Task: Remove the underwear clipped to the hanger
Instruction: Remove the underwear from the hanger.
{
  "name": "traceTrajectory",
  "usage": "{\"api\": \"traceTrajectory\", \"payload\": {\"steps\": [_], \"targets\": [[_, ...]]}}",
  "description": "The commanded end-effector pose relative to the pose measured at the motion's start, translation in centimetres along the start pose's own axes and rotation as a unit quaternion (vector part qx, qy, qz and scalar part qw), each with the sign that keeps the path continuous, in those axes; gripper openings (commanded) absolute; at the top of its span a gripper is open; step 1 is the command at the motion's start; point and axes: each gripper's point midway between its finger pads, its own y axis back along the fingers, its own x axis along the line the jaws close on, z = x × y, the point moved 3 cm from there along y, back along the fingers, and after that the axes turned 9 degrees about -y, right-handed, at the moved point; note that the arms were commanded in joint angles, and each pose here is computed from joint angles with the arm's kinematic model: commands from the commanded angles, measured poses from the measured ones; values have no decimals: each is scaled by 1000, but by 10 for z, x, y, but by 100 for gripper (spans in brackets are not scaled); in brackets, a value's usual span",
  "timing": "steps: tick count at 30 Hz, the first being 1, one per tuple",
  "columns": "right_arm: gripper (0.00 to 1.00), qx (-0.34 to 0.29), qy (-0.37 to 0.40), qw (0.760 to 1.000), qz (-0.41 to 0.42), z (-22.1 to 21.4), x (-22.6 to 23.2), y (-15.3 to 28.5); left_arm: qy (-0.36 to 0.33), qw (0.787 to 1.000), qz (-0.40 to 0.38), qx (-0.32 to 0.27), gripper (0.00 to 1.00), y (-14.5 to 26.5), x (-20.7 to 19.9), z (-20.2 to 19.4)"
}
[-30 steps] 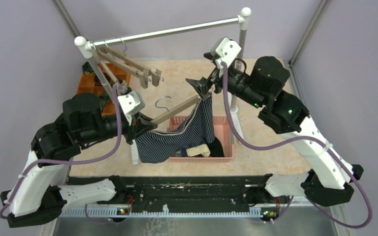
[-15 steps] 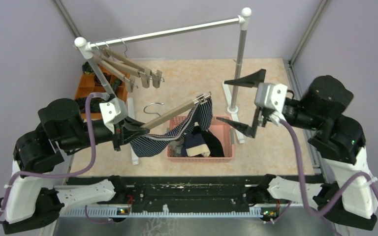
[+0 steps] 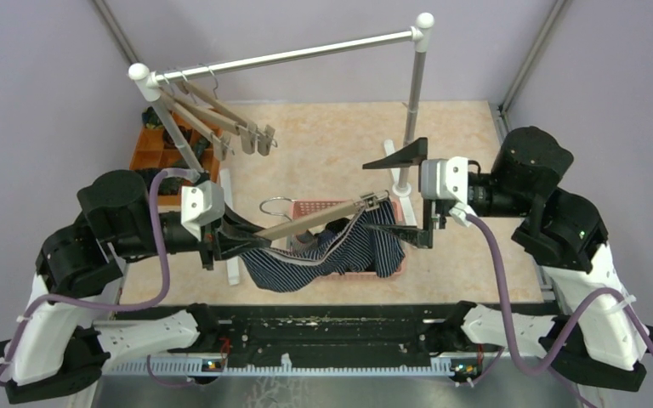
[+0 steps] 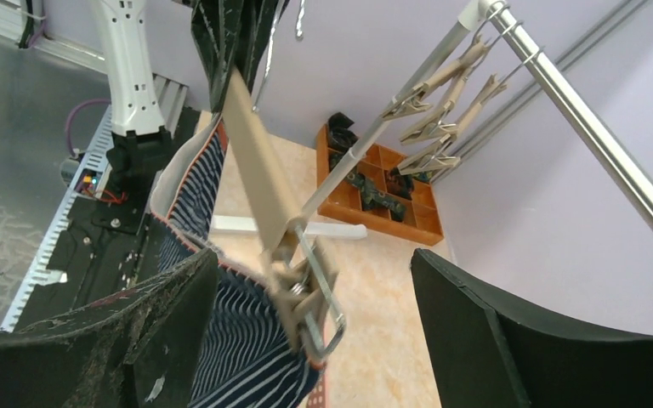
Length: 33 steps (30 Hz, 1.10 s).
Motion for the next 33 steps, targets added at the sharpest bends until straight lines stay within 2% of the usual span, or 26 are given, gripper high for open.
{"api": "traceTrajectory", "payload": {"steps": [1,6,11,21,26,29,33], "targets": [[83,-18,5,1000,3,6,-6,-6,-18,999,-32,-35,0,-10,-5,9],[78,-17,4,1000,-8,4,-8,-7,-19,999,-27,-29,0,-12,-3,4],[57,-12,3,1000,-15,2,-11,-7,-20,999,-15,-31,0,-9,-1,6],[54,-7,5,1000,-2,-1,-9,-9,-25,999,17,-39,0,2,4,10],[48,-8,9,1000,1,0,-7,-8,-28,998,23,-44,0,6,4,12],[40,-11,13,1000,3,1,-6,-7,-28,998,24,-43,0,6,4,12],[39,-13,10,1000,4,1,-6,-8,-25,999,22,-35,0,2,5,8]]}}
